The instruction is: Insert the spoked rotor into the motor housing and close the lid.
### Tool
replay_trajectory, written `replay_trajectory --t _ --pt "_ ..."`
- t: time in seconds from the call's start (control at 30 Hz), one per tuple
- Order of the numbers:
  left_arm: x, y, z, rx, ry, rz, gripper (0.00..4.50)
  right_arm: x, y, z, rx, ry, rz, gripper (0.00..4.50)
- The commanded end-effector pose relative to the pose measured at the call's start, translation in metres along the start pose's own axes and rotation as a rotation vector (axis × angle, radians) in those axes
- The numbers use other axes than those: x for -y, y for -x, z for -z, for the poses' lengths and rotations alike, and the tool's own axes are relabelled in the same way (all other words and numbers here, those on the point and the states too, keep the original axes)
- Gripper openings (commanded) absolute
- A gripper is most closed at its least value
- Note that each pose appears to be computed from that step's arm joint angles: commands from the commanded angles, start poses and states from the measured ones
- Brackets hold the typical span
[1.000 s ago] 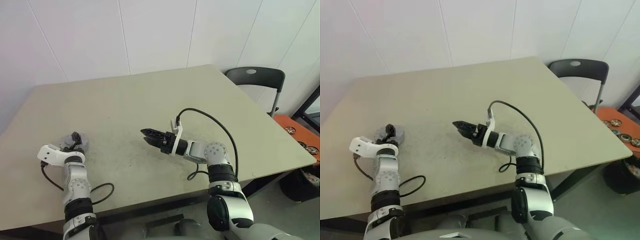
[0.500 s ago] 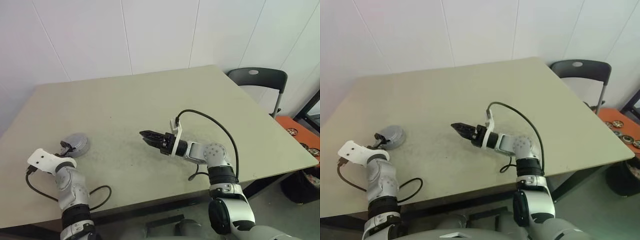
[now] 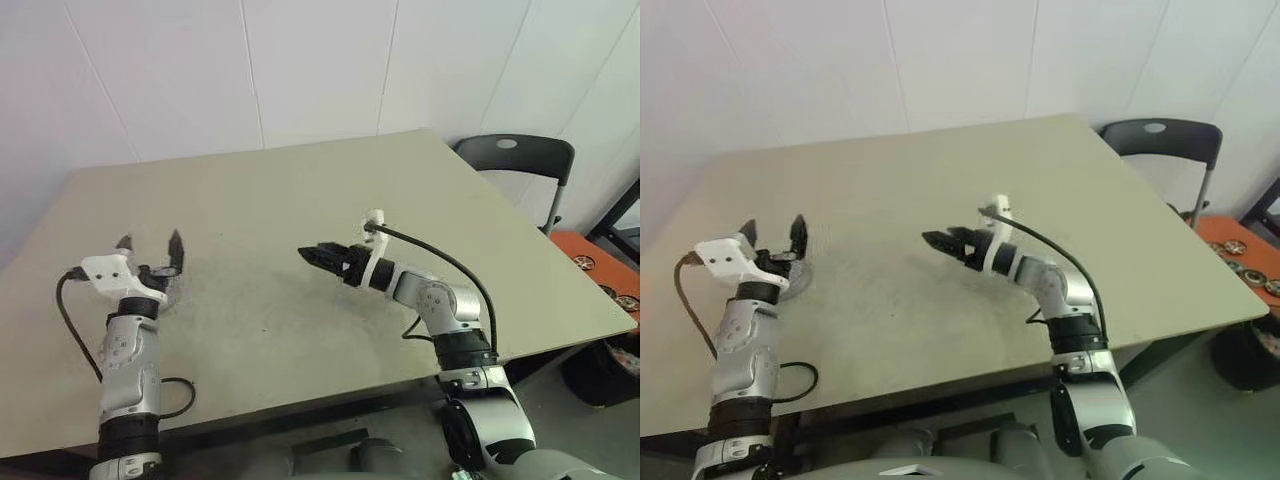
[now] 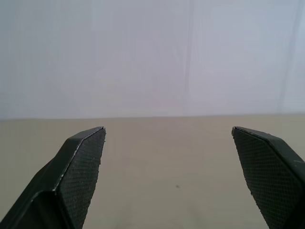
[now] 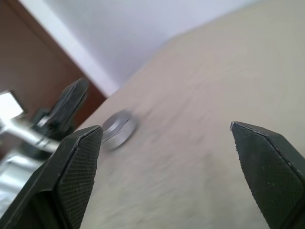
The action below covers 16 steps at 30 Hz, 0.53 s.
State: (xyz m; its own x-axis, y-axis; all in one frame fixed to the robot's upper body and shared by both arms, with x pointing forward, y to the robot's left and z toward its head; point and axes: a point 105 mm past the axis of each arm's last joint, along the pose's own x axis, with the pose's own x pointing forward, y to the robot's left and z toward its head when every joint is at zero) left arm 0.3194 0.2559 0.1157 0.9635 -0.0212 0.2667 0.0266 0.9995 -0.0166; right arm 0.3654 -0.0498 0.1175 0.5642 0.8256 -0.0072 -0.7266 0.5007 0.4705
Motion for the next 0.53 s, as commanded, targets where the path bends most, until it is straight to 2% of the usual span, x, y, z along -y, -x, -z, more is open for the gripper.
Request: replay_trajectory --t 0.03,0.13,0.3,0.4,0.53 --pt "0.043 0.009 0.002 -0.064 -0.012 0.318 4.5 0.0 0.007 -0.017 0.042 0.253 0.022 4.47" --pt "0.064 0.023 0.007 -0.118 -0.031 0.472 4.5 0.004 0.017 -0.015 0.039 0.354 0.023 4.47" --pt "0.081 0.026 0.002 -0.113 -0.009 0.553 4.5 0.009 0.03 -0.021 0.077 0.591 0.082 4.47" --pt "0.09 0.031 0.007 -0.128 -0.026 0.598 4.5 0.008 0.033 -0.017 0.076 0.613 0.074 4.47" --pt "0.093 0.03 0.006 -0.125 -0.022 0.609 4.5 -0.001 0.043 0.0 0.034 0.574 -0.017 4.47"
